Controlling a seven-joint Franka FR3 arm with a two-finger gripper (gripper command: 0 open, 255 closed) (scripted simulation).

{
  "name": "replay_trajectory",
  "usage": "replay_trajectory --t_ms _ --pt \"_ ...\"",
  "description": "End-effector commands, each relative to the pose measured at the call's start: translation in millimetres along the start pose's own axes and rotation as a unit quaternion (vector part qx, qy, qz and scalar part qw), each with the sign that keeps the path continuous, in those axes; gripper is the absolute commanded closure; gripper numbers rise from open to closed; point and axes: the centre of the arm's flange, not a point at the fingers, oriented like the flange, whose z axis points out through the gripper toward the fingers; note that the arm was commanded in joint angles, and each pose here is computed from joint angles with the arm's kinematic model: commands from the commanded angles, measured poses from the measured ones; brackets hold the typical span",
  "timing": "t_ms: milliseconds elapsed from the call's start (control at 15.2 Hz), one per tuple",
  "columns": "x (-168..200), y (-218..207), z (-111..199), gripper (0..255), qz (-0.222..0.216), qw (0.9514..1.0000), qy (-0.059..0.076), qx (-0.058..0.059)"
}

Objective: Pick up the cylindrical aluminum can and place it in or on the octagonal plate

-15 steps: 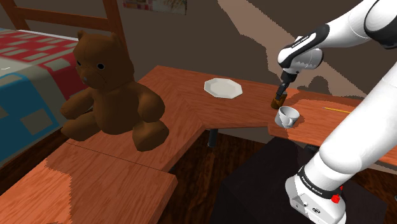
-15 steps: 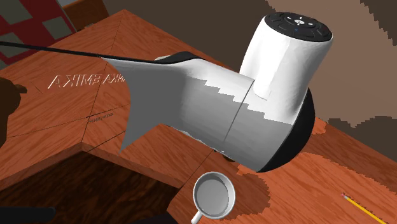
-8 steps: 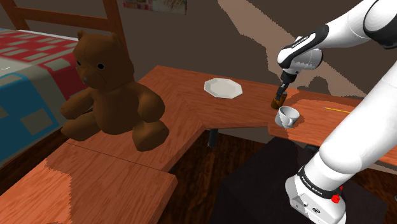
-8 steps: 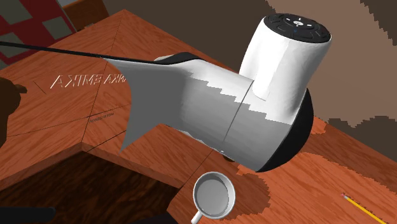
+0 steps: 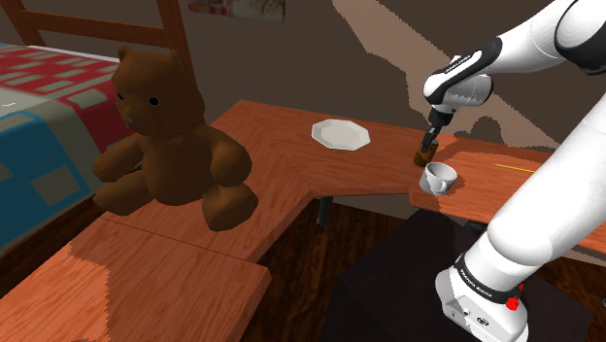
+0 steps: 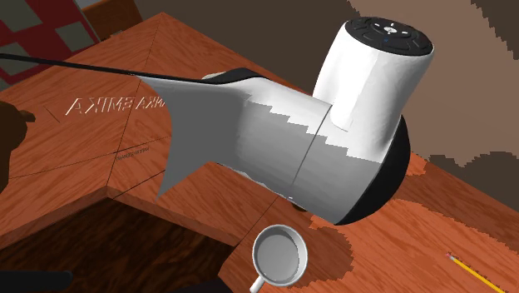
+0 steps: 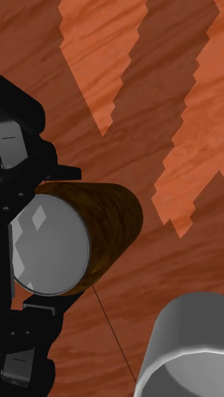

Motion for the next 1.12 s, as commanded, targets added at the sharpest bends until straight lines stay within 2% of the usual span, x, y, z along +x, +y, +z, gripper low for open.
replay_trajectory --t_ms 0,1056 --pt "-0.3 -0.3 0.7 255 0.000 1.0000 -0.001 0.001" --pt "-0.2 -0.2 -83.8 255 0.000 1.0000 -0.001 0.001"
